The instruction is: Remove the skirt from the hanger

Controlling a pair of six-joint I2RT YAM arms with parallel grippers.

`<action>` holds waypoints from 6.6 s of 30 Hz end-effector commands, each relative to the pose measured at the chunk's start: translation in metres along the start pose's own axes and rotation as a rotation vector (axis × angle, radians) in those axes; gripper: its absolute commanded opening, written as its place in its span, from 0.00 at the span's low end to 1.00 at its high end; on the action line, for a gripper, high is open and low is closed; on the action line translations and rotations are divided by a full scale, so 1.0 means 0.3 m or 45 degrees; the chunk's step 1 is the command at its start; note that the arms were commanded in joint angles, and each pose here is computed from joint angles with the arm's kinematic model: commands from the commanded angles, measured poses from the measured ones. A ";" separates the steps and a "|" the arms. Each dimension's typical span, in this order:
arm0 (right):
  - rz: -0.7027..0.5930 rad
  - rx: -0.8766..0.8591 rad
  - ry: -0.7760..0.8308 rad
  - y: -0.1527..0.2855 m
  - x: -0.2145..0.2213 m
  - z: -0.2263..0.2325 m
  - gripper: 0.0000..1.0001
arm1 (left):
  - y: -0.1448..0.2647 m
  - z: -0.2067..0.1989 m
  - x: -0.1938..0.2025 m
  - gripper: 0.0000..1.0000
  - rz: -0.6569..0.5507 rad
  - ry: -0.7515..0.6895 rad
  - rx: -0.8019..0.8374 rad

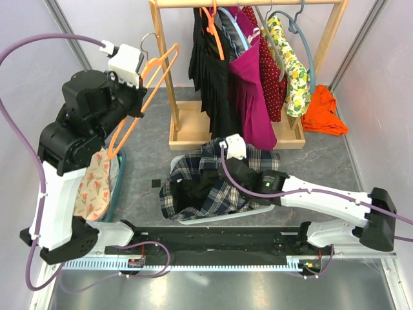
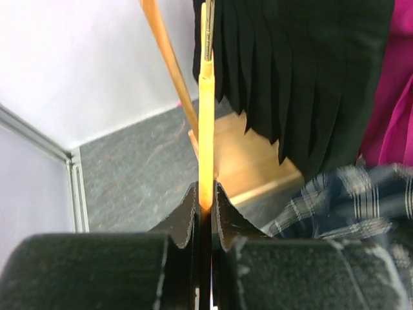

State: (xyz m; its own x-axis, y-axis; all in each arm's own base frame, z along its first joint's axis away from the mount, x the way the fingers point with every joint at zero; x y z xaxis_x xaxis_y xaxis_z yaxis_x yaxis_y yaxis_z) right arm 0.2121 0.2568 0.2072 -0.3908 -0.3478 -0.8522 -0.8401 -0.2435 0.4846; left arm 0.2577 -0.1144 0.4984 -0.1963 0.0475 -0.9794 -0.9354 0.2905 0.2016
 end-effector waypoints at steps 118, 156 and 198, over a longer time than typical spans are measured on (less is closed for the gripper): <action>0.263 -0.495 -0.639 0.011 0.524 0.156 0.79 | -0.669 -0.405 -0.264 1.00 -0.460 0.340 -0.004; -0.340 -0.623 -0.691 0.371 -0.140 -0.062 0.88 | -0.763 -0.264 -0.206 0.02 -0.403 0.230 -0.111; -0.974 -0.358 -0.785 0.684 -0.741 -0.393 0.89 | 0.375 -0.320 -0.125 0.02 -0.243 -0.069 0.979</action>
State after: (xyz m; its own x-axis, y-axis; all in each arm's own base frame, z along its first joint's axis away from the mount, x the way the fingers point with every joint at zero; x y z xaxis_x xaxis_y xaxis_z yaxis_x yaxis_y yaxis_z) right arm 0.1660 0.1782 0.5036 -0.0351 0.4686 -0.8827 -0.8515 -0.4764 -0.2191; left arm 0.1555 -0.1793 0.5310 -0.1441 0.0140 -0.9895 -0.5557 0.8262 0.0926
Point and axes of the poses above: each gripper's point midway between its finger pads, its own y axis back along the fingers, its own z axis along the line the jaws close on, x = y × z, the point moved 2 cm from there along y, back along the fingers, and after that the axes turned 10 degrees about y, right-handed, at the moved point
